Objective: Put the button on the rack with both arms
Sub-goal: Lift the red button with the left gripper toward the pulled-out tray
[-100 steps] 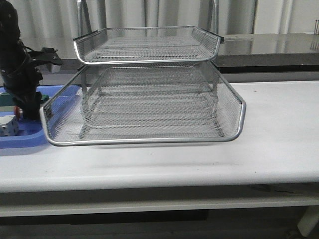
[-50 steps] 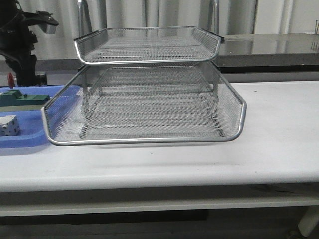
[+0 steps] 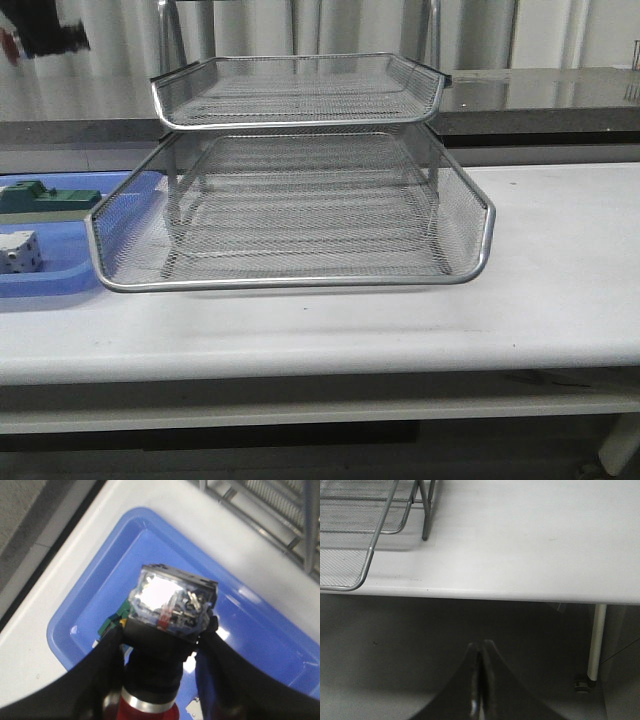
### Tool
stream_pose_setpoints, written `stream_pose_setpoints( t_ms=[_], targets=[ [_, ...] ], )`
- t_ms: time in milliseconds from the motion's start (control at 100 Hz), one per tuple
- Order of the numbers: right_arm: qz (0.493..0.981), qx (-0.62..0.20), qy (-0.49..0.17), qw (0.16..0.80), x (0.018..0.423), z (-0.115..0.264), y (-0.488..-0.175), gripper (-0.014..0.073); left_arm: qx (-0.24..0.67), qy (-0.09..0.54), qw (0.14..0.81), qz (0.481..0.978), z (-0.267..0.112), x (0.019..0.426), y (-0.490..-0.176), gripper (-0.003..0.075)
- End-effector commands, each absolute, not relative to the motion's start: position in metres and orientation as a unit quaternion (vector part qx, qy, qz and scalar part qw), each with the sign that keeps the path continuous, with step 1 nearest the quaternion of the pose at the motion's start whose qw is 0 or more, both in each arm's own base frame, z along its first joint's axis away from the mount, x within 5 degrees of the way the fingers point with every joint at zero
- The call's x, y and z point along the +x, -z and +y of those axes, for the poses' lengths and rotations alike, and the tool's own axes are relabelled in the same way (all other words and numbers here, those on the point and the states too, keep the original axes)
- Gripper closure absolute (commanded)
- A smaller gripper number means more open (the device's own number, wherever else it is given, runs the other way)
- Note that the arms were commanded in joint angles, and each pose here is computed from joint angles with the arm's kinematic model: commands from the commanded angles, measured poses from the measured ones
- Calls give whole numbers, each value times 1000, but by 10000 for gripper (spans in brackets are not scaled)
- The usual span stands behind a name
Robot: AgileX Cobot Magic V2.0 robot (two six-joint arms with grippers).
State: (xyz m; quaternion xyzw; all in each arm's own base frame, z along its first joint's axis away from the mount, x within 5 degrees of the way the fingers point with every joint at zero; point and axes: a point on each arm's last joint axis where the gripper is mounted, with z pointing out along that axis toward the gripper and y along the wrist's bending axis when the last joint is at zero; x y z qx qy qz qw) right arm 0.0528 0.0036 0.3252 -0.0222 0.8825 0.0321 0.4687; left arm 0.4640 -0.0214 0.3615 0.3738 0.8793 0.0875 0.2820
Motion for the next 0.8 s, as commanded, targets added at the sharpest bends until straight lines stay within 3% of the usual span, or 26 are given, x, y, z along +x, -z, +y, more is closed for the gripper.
stream_pose_setpoints(
  t_ms=[0, 150, 330, 790],
  targets=[
    [862, -23, -31, 505, 54, 3, -339, 666, 362, -79, 349, 861, -25, 431, -420, 715],
    [862, -23, -31, 505, 54, 3, -339, 666, 364, -77, 382, 846, -31, 405, -451, 715],
    [862, -23, -31, 505, 54, 3, -339, 666, 388, -68, 383, 836, -48, 372, -464, 715],
    [862, -23, -31, 505, 54, 3, -339, 666, 504, -2, 320, 802, -135, 325, -431, 715]
  ],
)
